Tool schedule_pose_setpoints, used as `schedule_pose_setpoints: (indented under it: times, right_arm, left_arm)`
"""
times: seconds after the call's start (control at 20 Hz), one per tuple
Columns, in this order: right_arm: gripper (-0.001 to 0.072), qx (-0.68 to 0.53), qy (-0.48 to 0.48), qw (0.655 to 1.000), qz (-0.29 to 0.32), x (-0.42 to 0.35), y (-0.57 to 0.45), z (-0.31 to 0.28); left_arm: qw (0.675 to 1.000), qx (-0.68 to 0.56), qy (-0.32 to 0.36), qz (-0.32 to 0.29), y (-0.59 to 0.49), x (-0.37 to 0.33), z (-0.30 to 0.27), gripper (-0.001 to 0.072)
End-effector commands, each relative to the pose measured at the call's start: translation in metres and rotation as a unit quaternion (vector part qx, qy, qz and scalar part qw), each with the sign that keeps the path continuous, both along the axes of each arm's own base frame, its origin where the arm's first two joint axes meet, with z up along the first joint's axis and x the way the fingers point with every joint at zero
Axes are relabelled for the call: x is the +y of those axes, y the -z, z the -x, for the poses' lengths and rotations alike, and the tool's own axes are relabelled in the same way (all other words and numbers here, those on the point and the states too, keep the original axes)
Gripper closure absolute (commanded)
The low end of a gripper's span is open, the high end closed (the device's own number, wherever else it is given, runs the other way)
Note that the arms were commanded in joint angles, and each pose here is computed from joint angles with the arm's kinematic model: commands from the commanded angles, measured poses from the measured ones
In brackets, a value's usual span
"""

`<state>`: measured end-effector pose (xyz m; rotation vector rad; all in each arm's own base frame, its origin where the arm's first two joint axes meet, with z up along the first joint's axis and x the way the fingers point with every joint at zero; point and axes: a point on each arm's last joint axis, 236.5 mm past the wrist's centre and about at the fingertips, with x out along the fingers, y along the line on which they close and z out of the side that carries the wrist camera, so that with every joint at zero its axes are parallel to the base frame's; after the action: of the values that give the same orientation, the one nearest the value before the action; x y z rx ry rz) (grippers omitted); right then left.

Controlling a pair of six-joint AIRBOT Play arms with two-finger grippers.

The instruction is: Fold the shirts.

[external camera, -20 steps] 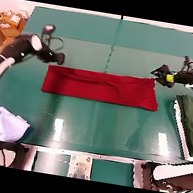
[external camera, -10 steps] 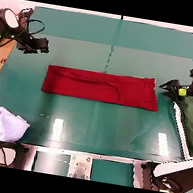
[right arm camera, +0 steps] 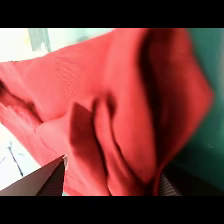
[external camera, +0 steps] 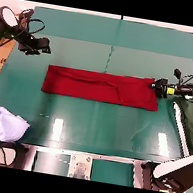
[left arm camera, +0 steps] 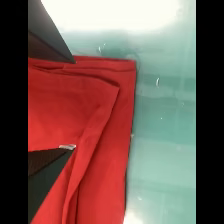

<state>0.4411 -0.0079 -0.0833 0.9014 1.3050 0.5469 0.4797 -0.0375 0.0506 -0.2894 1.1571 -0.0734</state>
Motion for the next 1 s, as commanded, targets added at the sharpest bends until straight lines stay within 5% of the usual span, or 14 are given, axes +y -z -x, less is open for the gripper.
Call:
schedule_pose_setpoints:
  times: [0.0, 0.05, 0.1, 0.2, 0.3, 0.4, 0.6, 0.95]
  right_arm:
    - [0.0098, -0.004, -0.020, 1.000, -0.007, 0.017, -0.002, -0.001]
    - [0.0183, -0.004, -0.023, 1.000, -0.006, 0.020, -0.002, -0.001]
    - [0.0471, -0.003, -0.024, 1.000, -0.005, 0.020, -0.002, 0.000]
    - [0.0667, -0.009, -0.027, 1.000, -0.003, 0.022, -0.006, -0.003]
    - [0.0693, -0.015, -0.029, 0.999, 0.007, 0.024, -0.017, -0.009]
    - [0.0694, -0.023, -0.045, 0.998, 0.043, 0.023, -0.031, -0.011]
    - [0.0693, -0.057, -0.083, 0.988, 0.114, 0.030, -0.080, -0.002]
    - [0.0693, -0.163, -0.095, 0.970, 0.152, 0.064, -0.202, 0.022]
  left_arm:
    - [1.000, 0.002, 0.004, 0.009, -0.001, -0.004, 0.002, 0.0114]
    - [1.000, 0.007, 0.006, 0.012, -0.001, -0.006, 0.004, 0.0115]
    - [1.000, 0.010, 0.010, 0.016, -0.001, -0.009, 0.005, 0.0115]
    - [0.999, 0.008, 0.029, 0.030, -0.003, -0.018, 0.007, 0.0116]
    - [0.998, 0.005, 0.032, 0.045, -0.005, -0.025, 0.006, 0.0169]
    - [0.997, -0.007, 0.056, 0.056, -0.009, -0.033, 0.005, 0.0661]
    - [0.990, -0.036, 0.106, 0.090, -0.008, -0.102, -0.005, 0.0680]
    - [0.950, -0.055, 0.248, 0.184, 0.082, -0.365, 0.040, 0.0680]
